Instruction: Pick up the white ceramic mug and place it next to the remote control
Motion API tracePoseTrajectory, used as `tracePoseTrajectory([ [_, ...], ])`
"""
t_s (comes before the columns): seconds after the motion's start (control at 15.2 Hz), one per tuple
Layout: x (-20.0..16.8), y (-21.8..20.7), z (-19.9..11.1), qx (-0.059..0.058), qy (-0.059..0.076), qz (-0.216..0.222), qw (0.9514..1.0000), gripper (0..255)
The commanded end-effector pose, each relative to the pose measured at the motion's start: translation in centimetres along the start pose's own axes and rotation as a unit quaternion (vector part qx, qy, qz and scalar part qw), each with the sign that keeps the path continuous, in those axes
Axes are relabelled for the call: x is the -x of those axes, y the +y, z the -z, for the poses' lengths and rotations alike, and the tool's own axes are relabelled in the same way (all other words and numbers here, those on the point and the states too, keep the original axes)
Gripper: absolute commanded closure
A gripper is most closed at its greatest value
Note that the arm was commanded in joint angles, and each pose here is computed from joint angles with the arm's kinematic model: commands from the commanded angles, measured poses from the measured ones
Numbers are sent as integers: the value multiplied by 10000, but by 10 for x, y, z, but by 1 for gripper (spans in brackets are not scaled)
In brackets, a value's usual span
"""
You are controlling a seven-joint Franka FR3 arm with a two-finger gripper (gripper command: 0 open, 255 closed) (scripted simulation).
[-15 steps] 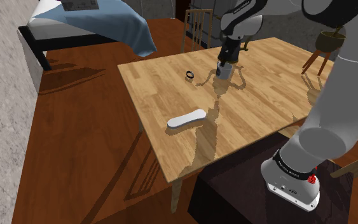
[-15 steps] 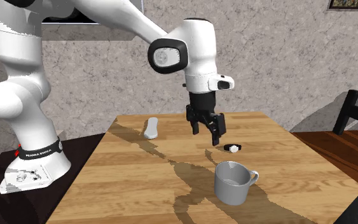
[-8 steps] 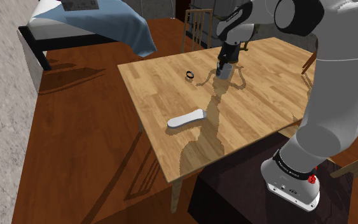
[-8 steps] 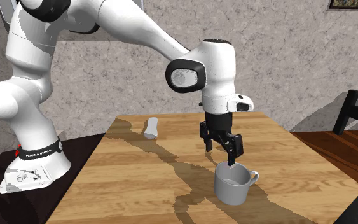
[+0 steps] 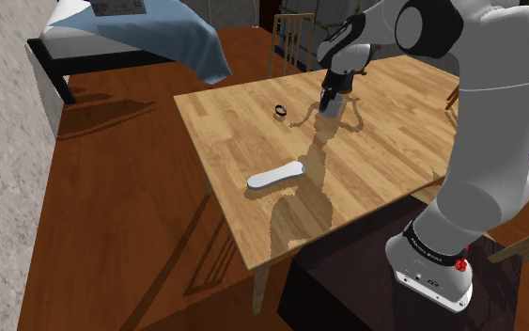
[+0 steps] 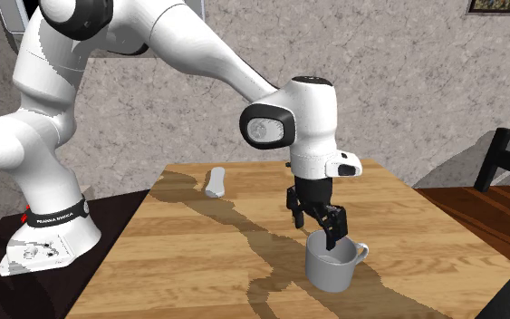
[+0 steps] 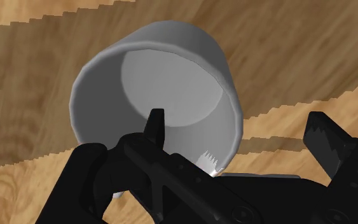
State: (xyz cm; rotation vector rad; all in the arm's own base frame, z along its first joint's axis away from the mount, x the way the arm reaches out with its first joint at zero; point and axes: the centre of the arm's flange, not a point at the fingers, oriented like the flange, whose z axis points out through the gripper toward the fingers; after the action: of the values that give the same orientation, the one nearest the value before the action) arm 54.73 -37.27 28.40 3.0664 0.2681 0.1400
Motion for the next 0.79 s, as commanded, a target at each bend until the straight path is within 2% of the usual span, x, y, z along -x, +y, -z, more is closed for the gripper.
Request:
tracePoseTrajectory([
  [0.0,0,0,-1,1,1,0,10000,0],
  [0.26,0,0,-1,1,1,0,10000,0],
  [0.33,0,0,-1,1,1,0,10000,255],
  [0.73,0,0,-1,1,1,0,10000,255],
])
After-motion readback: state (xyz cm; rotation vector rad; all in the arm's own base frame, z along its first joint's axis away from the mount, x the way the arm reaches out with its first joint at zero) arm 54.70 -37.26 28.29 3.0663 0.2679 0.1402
